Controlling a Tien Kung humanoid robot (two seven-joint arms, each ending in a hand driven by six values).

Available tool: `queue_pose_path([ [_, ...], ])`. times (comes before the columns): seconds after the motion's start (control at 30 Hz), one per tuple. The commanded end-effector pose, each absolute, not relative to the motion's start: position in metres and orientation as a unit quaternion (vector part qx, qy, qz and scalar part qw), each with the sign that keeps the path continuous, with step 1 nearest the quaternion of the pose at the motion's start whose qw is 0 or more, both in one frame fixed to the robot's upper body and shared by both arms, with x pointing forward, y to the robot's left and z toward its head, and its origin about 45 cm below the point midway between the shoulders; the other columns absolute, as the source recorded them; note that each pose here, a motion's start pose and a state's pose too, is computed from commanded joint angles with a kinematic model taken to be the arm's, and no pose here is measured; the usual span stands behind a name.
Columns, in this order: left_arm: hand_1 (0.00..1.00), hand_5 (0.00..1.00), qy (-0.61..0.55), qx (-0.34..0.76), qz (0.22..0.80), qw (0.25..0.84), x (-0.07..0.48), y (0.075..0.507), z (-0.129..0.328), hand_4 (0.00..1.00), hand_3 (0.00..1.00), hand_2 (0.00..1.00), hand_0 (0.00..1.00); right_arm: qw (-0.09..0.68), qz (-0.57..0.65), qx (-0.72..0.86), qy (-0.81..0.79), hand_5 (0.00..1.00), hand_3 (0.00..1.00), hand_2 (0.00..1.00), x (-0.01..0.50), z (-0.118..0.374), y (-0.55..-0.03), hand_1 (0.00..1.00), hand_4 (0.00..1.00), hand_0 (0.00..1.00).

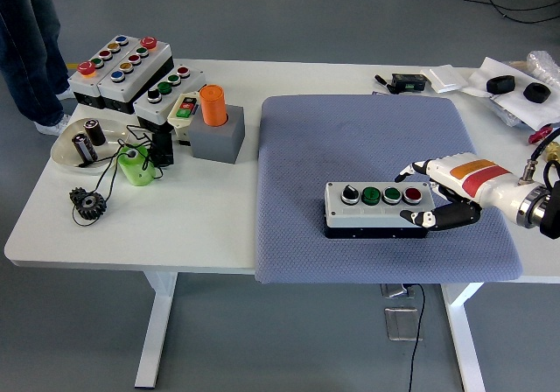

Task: Pick up the button,place it on the desk,press the button,press the button

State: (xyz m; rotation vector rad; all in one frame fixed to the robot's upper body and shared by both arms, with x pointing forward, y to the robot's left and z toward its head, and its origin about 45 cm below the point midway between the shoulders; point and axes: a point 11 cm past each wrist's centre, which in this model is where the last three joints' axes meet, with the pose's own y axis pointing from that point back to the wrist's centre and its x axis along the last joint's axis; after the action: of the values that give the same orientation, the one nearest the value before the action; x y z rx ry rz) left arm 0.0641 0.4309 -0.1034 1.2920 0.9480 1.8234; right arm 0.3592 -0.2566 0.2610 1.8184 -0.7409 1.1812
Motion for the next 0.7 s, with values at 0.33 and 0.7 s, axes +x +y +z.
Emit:
queue_pose_path([
  [0.33, 0.710, 0.998, 0.366, 0.498, 0.704, 0.350, 0.064, 0.431, -0.103, 0.322, 0.495, 0.705, 0.652, 0.422, 0.459, 0.729, -0.283, 0.625, 0.766, 0.040, 0.358, 0.246, -0.253, 0.002, 0.718, 0.066],
  [0.7, 0.709, 0.998, 0.366, 0.498, 0.704, 0.350, 0.064, 0.431, -0.103, 0.323, 0.495, 0.704, 0.652, 0.433, 0.448, 0.732, -0.274, 0.627, 0.765, 0.040, 0.356, 0.235, -0.255, 0.002, 0.715, 0.066],
])
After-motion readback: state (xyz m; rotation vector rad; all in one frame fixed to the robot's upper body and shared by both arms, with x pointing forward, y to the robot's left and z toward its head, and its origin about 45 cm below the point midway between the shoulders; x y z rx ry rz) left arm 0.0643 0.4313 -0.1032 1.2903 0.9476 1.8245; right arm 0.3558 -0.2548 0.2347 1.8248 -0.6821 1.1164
